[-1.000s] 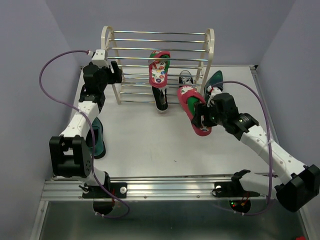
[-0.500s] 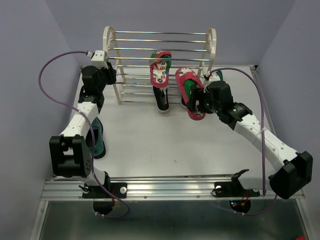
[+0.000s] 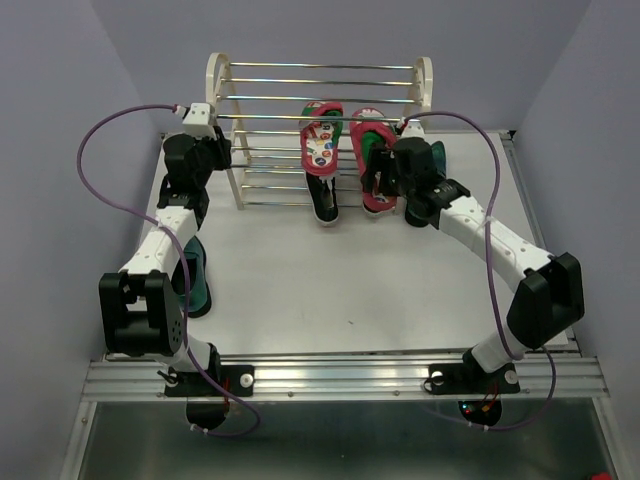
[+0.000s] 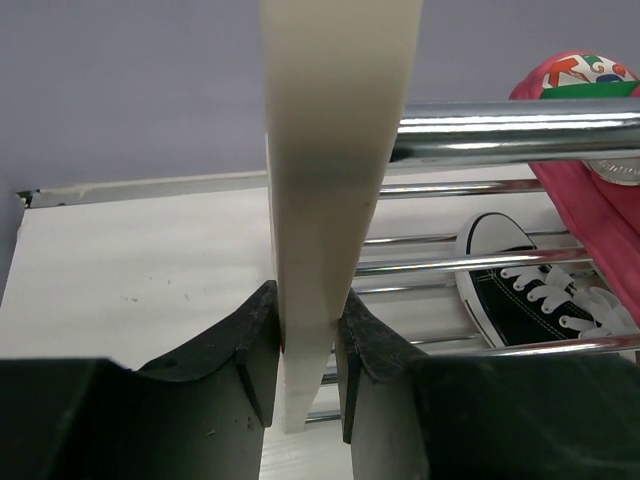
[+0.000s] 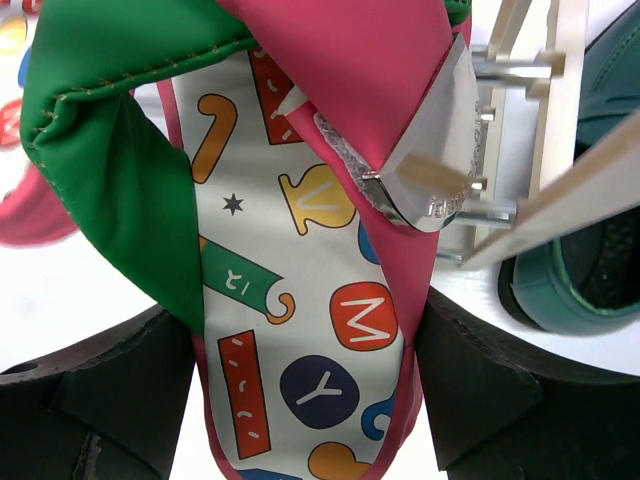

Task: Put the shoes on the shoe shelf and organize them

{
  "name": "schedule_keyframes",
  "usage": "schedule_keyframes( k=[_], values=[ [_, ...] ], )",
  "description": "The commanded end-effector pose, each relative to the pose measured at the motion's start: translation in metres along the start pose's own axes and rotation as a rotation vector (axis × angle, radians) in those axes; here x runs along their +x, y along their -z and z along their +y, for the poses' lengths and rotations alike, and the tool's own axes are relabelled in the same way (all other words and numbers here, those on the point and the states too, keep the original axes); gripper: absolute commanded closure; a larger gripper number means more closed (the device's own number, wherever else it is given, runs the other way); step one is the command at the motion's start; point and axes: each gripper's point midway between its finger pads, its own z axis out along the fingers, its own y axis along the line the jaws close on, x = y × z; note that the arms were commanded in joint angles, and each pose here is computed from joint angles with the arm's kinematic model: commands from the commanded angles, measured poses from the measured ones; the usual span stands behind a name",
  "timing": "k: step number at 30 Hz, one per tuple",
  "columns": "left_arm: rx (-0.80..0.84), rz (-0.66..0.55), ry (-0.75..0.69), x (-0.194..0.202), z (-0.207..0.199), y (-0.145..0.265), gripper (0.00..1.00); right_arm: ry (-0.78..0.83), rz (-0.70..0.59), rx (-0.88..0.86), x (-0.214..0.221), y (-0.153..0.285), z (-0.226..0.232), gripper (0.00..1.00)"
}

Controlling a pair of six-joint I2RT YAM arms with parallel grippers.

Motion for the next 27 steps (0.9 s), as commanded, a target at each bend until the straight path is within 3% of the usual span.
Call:
schedule_keyframes(
  k=[1, 15, 27],
  values=[
    [0.063, -0.089, -0.018, -0.027, -0.017, 0.006, 0.66, -0.107, -0.275, -0.034, -0.089, 0.004, 0.022, 0.92],
    [0.063, -0.09, -0.056, -0.026, -0.016, 0.01, 0.66, -0.15, -0.316, 0.023, -0.111, -0.015, 0.027, 0.81],
    [0.051, -0.09, -0.066, -0.025, -0.013, 0.009, 0.67, -0.053, -0.286, 0.092, -0.123, -0.033, 0.026, 0.64]
  ],
)
